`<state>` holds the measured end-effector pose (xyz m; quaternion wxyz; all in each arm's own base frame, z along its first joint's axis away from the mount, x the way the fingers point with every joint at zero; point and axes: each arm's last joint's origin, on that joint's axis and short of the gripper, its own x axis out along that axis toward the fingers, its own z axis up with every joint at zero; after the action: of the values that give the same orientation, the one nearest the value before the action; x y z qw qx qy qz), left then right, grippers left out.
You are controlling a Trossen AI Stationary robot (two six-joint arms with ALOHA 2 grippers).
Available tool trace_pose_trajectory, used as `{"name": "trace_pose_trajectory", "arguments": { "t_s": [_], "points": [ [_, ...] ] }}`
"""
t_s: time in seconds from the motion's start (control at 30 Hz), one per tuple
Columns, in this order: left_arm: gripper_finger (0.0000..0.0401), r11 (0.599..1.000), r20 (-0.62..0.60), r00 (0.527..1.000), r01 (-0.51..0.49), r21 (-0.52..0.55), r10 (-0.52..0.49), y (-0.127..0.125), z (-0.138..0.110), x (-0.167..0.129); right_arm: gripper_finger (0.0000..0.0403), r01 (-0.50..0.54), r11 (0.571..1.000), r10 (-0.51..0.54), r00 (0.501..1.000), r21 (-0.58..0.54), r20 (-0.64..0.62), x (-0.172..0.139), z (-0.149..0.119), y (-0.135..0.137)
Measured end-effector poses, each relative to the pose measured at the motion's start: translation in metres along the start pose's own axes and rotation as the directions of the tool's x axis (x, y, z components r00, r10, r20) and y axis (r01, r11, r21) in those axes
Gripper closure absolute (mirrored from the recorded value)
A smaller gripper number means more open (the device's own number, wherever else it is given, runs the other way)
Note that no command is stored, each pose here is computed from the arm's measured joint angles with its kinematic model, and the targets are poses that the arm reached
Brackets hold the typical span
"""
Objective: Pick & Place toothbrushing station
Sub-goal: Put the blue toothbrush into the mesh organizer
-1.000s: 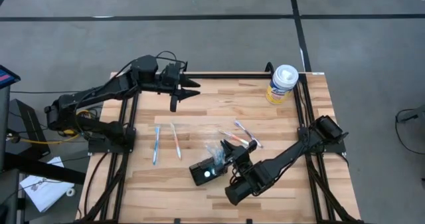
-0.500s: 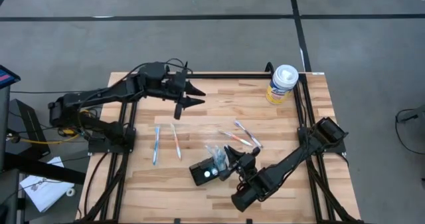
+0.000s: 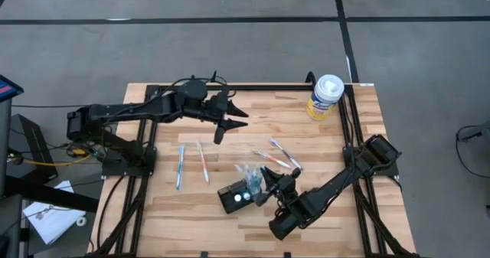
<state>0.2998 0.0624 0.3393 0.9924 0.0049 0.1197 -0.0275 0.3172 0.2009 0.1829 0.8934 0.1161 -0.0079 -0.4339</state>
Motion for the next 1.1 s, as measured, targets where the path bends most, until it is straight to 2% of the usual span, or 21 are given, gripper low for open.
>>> {"name": "trace_pose_trajectory", "arguments": {
  "t_s": [0.13,0.4,0.57,0.93,1.0,1.1],
  "points": [
    [0.027,1.0,0.006,1.0,-0.015,0.009,0.015,0.0,0.0,0.001,0.0399,-0.005,0.999,0.003,0.999,0.053,0.04,-0.002,-0.015,-0.01],
    [0.027,0.997,0.1,0.994,-0.058,0.049,0.053,-0.004,0.019,-0.022,0.0399,0.023,0.998,-0.022,1.0,0.057,-0.01,0.012,-0.024,-0.021],
    [0.027,0.996,0.139,0.989,-0.065,0.057,0.057,-0.006,0.026,-0.032,0.0399,0.012,0.999,-0.01,0.999,0.035,-0.037,0.013,-0.023,-0.017],
    [0.027,0.998,0.132,0.991,-0.041,0.055,0.033,-0.01,0.025,-0.029,0.0402,0.008,0.999,-0.005,0.999,0.048,-0.052,0.016,-0.023,-0.013],
    [0.027,0.998,0.129,0.991,-0.041,0.052,0.034,-0.01,0.025,-0.029,0.0395,0.008,0.998,-0.005,0.999,0.058,-0.051,0.017,-0.023,-0.013],
    [0.0265,0.998,0.126,0.991,-0.041,0.057,0.034,-0.01,0.024,-0.029,0.0352,0.009,0.995,0.001,0.996,0.103,-0.094,0.02,-0.024,-0.013]
  ]
}}
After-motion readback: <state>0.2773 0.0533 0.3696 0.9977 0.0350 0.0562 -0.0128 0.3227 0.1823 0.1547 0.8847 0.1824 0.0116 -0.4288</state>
